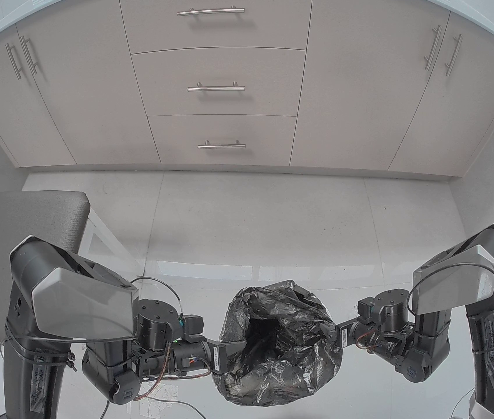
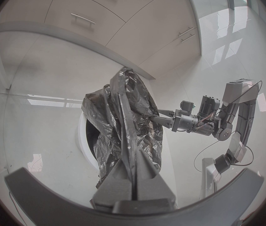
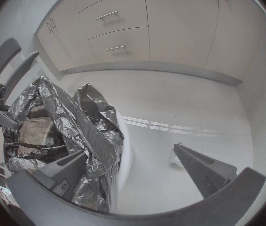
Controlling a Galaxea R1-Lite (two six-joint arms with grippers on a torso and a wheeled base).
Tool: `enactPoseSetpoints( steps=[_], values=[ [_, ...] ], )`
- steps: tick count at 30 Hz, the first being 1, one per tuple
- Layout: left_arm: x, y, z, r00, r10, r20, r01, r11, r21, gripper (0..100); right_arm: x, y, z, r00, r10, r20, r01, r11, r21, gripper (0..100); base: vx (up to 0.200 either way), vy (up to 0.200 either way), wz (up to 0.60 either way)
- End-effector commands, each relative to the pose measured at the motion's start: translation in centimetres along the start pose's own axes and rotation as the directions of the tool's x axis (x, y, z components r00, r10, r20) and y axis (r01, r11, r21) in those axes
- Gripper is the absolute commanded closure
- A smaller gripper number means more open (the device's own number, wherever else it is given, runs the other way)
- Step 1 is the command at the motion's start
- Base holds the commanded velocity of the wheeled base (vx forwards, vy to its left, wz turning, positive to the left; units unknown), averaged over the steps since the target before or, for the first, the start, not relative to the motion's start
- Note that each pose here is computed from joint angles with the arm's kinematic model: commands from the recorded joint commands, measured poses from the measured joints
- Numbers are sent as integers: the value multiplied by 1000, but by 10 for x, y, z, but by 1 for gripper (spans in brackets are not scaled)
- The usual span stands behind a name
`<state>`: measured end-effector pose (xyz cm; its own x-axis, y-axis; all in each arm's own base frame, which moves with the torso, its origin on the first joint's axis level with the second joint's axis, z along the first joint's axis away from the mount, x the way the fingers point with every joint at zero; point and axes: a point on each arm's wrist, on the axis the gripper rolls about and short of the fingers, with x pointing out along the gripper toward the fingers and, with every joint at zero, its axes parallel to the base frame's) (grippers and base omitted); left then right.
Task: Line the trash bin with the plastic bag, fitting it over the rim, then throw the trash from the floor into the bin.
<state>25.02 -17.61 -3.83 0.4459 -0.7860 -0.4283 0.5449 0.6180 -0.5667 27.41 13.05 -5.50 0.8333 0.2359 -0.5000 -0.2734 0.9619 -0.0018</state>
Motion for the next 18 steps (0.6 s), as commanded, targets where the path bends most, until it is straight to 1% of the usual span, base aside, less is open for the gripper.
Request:
enactPoseSetpoints(
  steps=[1,2,3,8,12,18],
  values=[
    [0,0,0,1000,-2,1,2,1000,0,100,-1,-8,1,999,-34,10,34,999,6,0,0,0,0],
    [0,0,0,1000,-2,1,2,1000,0,100,-1,-8,1,999,-34,10,34,999,6,0,0,0,0],
    [2,-1,2,1000,-7,8,7,1000,4,100,0,-15,2,997,-71,12,71,997,-1,0,0,0,0],
    [3,-1,2,1000,-8,10,8,1000,7,100,5,-24,1,995,-100,12,100,995,-1,0,0,0,0],
    [3,-1,2,1000,-9,8,9,1000,7,100,11,-24,3,994,-102,31,102,995,4,0,0,0,0],
    [3,-5,-1,1000,-17,-3,17,1000,11,100,16,-22,2,995,-94,35,94,996,-1,0,0,0,0]
  ],
)
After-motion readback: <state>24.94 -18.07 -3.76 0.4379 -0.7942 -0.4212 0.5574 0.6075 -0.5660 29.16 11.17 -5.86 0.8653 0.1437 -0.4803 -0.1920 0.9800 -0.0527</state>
